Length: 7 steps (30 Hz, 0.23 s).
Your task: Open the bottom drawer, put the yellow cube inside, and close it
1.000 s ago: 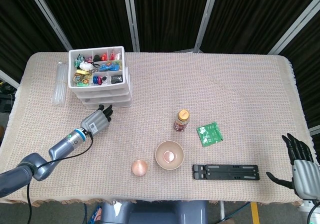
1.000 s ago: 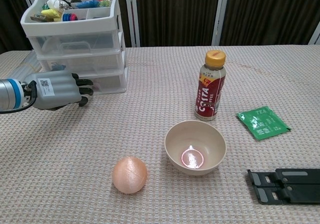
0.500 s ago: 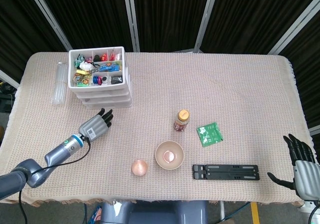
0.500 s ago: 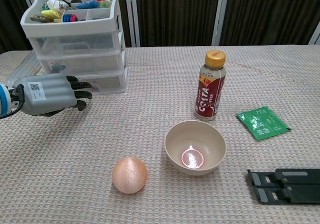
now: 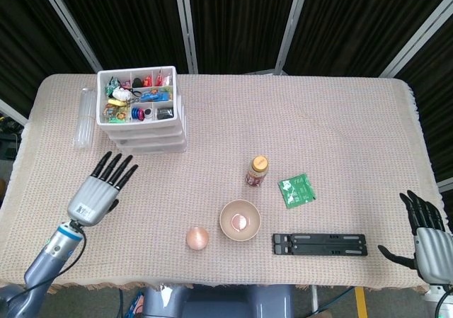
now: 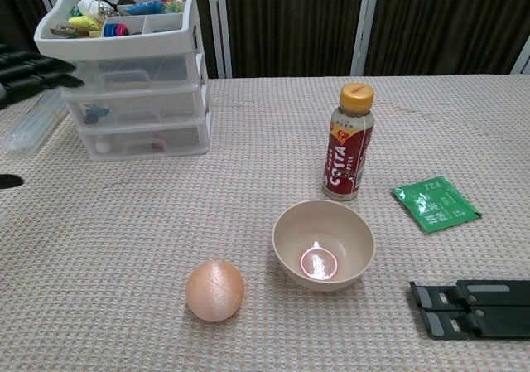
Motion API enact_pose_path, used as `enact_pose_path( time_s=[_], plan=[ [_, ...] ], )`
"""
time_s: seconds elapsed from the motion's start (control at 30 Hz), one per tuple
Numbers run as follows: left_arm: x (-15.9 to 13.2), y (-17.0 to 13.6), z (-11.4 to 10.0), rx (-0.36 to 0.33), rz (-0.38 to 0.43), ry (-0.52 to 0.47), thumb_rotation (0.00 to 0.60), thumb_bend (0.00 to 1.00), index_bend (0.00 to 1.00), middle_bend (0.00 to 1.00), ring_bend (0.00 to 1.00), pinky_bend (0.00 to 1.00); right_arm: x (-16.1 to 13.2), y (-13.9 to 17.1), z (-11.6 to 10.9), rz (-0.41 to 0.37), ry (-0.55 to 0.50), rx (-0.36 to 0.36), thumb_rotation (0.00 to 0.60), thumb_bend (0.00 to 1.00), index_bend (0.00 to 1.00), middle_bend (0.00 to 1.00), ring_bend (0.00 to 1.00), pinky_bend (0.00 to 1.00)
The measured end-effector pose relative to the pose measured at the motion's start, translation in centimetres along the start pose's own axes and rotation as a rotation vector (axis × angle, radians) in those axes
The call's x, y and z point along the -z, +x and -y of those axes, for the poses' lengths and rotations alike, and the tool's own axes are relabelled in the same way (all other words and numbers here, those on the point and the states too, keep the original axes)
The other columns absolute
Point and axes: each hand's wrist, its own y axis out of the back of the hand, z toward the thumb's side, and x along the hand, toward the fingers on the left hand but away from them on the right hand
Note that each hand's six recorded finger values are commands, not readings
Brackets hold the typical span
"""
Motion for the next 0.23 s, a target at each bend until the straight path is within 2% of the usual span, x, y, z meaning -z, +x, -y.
enact_pose_path(
  time_s=[0.1,0.23],
  plan=[
    [1.3,-3.3,-0.7,0.028,-0.112,-0.105,0.600,0.05,0.00,0.00,0.00,0.00,-0.1,-0.1,0.1,0.001,0.007,-0.004,0.600,0.00,0.05,0.00,0.00,0.00],
    [2.9,-7.2,-0.6,0.093,-0.215,-0.161,0.600,0.05,0.00,0.00,0.00,0.00,-0.2,-0.1,0.3,0.000,0.012,-0.006,0.600,0.00,0.05,0.00,0.00,0.00]
  ],
)
